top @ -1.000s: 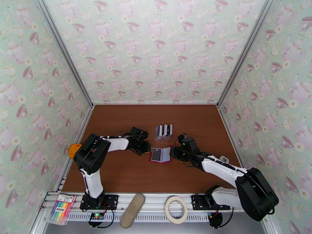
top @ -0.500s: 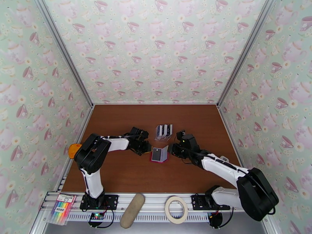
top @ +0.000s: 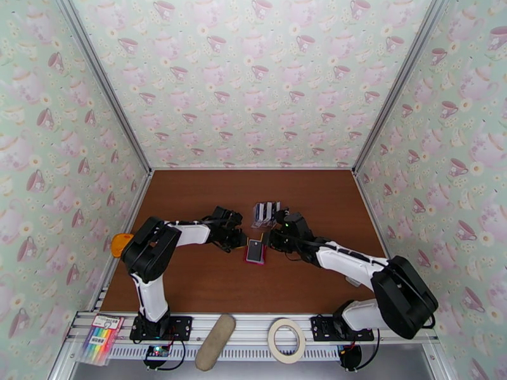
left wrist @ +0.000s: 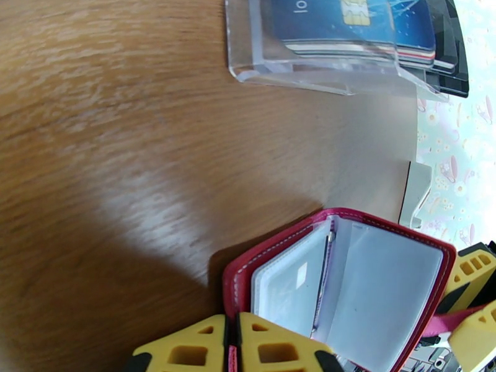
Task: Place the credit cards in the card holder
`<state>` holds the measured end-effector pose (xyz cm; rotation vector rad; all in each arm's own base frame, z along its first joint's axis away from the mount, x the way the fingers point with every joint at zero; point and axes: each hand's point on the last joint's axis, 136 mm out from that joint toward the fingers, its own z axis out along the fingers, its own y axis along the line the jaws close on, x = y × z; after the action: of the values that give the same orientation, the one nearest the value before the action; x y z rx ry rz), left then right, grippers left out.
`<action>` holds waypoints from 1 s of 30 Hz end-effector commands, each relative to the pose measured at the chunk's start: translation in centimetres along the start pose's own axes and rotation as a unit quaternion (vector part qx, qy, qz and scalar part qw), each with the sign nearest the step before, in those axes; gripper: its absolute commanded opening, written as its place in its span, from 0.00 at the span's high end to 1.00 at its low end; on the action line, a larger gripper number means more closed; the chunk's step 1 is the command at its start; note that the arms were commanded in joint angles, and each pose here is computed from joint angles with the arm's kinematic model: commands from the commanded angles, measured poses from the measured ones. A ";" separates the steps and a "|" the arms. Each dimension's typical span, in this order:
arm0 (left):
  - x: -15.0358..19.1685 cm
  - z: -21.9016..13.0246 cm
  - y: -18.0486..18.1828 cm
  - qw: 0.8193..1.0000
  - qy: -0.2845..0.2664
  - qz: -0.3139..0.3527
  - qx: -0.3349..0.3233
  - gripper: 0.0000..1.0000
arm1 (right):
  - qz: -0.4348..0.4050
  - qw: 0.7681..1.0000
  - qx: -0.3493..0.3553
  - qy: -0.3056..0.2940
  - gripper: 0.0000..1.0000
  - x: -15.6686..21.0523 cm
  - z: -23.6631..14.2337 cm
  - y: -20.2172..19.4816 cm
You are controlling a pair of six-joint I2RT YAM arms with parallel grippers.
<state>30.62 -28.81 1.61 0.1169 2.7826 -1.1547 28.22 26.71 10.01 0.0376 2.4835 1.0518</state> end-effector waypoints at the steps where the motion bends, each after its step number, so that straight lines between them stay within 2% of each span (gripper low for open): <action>1: 1.5 2.4 1.6 0.999 0.020 0.002 -0.027 0.89 | -0.002 1.000 -0.021 -0.003 0.71 -0.7 0.8 1.7; 18: 1.5 2.4 1.8 0.999 0.021 0.001 -0.032 0.89 | 0.002 0.999 -0.033 0.032 0.69 1.1 4.9 2.8; 30: 1.0 1.6 2.6 0.999 0.006 -0.007 -0.045 0.89 | 0.010 0.998 -0.034 0.046 0.58 1.8 6.4 2.5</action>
<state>30.73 -29.08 1.62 0.1258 2.7773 -1.1575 28.61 31.91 6.38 0.0131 2.5505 1.1158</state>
